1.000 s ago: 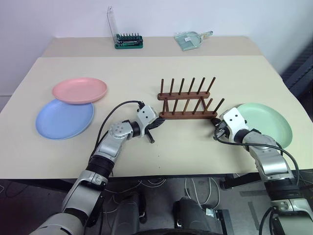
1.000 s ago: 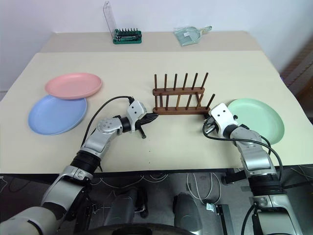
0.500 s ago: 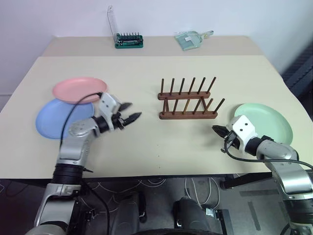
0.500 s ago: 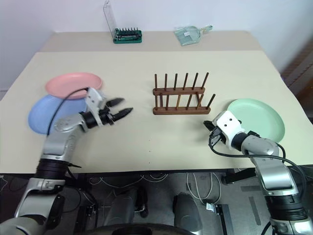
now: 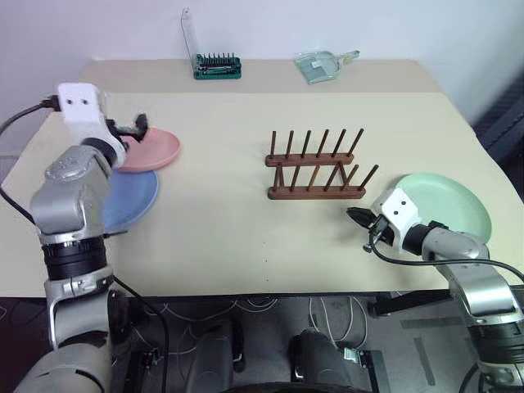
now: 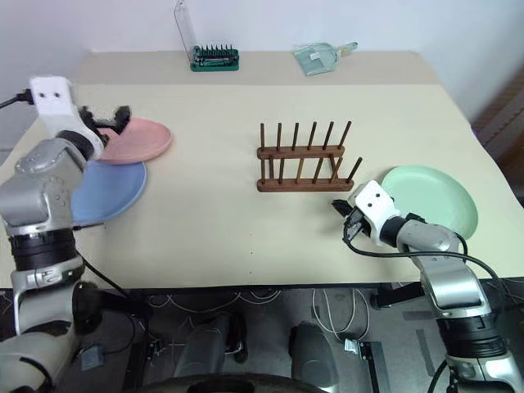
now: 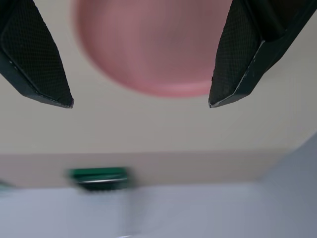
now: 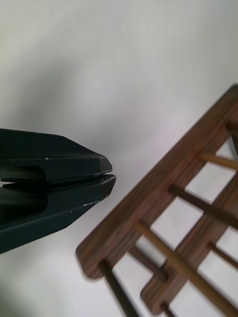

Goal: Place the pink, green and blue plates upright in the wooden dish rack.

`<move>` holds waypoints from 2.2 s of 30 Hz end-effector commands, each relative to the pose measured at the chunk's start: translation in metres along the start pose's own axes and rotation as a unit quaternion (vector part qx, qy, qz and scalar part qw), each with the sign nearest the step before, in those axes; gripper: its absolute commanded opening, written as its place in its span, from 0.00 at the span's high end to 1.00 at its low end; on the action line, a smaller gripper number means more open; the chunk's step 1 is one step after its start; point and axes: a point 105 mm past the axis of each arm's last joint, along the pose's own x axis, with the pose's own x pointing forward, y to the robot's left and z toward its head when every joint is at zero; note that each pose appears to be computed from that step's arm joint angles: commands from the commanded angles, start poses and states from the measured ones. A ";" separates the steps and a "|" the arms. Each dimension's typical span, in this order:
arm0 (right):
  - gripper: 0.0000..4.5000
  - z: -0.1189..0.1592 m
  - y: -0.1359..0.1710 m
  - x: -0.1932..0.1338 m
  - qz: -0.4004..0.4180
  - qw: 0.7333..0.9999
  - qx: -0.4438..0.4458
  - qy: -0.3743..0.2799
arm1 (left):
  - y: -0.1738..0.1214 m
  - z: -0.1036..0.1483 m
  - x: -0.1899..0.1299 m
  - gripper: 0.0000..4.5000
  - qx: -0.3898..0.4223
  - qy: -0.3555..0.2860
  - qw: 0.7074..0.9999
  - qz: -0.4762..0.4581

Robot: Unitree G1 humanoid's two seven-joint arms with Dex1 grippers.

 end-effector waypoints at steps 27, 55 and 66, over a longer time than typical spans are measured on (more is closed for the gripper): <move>1.00 0.052 0.053 -0.008 0.126 0.987 0.022 -0.098 | 0.026 -0.046 0.015 0.39 -0.117 0.171 0.971 0.120; 1.00 0.142 0.015 0.004 0.049 0.977 -0.089 -0.188 | -0.037 0.071 -0.007 0.99 -0.147 -0.161 0.973 -0.074; 0.38 0.206 0.008 0.048 -0.074 0.893 -0.400 -0.193 | -0.158 0.086 -0.054 1.00 -0.059 -0.230 0.928 -0.288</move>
